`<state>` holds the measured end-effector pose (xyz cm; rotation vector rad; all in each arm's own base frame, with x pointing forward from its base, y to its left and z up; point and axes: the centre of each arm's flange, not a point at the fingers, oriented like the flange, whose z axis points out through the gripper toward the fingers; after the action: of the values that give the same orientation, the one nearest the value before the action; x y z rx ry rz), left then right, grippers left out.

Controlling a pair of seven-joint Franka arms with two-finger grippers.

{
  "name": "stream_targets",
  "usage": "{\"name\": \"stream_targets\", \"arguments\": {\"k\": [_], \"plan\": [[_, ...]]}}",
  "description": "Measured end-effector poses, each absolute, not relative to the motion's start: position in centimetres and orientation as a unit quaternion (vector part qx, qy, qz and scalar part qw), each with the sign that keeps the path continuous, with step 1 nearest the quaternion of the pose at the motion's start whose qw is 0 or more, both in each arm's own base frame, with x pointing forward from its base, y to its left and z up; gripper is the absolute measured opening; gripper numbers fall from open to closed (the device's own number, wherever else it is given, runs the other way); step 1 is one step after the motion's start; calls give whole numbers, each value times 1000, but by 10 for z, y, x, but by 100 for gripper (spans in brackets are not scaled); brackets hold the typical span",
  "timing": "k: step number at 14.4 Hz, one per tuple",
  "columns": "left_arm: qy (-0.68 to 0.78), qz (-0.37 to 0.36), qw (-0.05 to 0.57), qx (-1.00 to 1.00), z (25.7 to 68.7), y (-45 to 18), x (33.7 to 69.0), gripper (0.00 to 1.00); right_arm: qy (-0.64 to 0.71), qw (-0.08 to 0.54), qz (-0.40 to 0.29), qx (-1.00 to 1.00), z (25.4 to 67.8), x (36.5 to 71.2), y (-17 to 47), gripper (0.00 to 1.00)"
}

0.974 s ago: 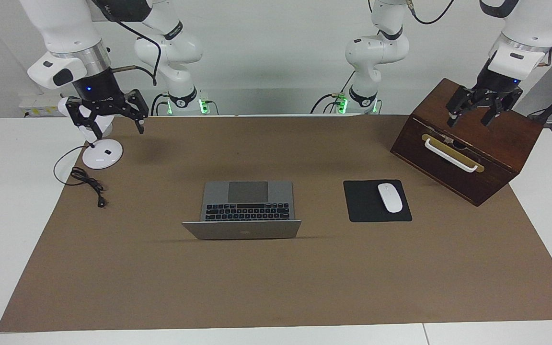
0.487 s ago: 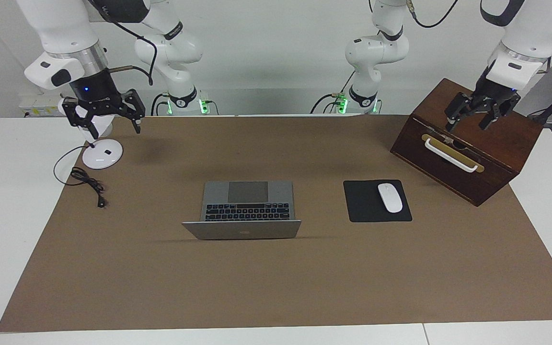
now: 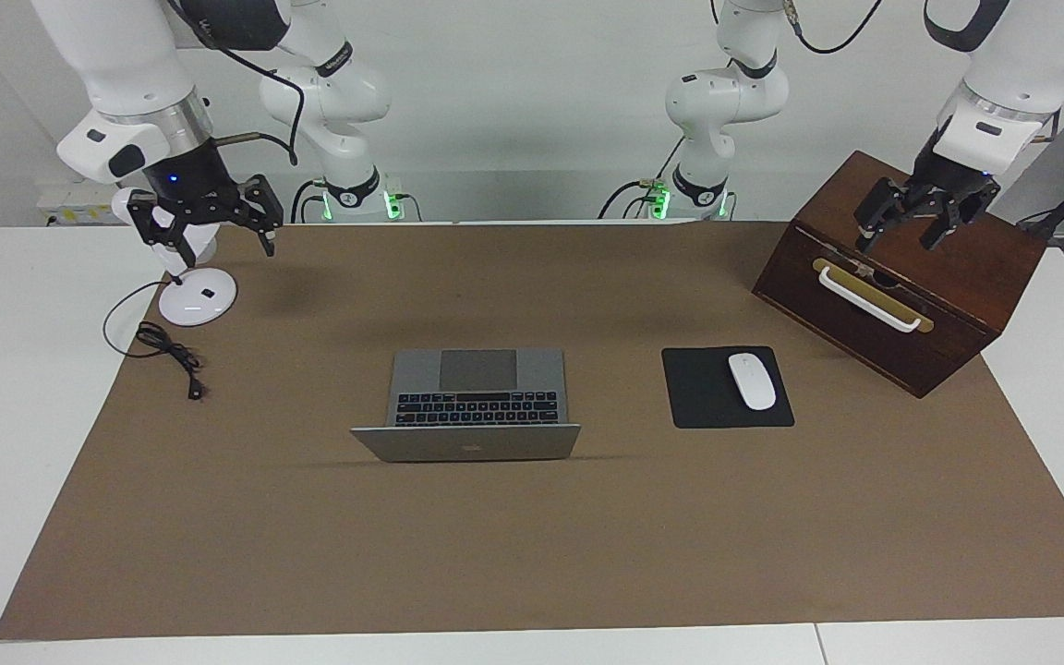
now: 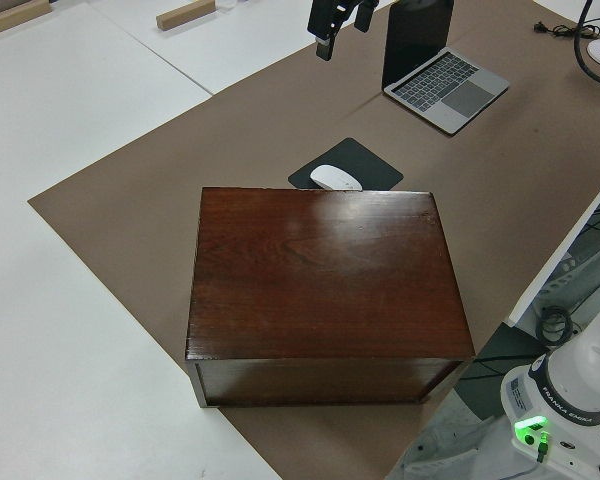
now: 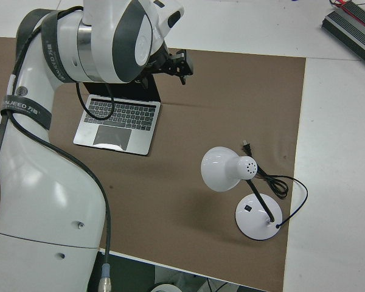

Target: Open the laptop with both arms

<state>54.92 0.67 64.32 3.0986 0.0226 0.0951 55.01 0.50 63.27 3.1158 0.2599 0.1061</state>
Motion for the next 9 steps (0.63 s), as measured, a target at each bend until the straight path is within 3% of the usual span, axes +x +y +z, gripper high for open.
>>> {"name": "stream_targets", "arguments": {"k": [9], "plan": [[7,23,15,1000,642,8,548,100,35,6,32,999,633,550,-6,100]]}}
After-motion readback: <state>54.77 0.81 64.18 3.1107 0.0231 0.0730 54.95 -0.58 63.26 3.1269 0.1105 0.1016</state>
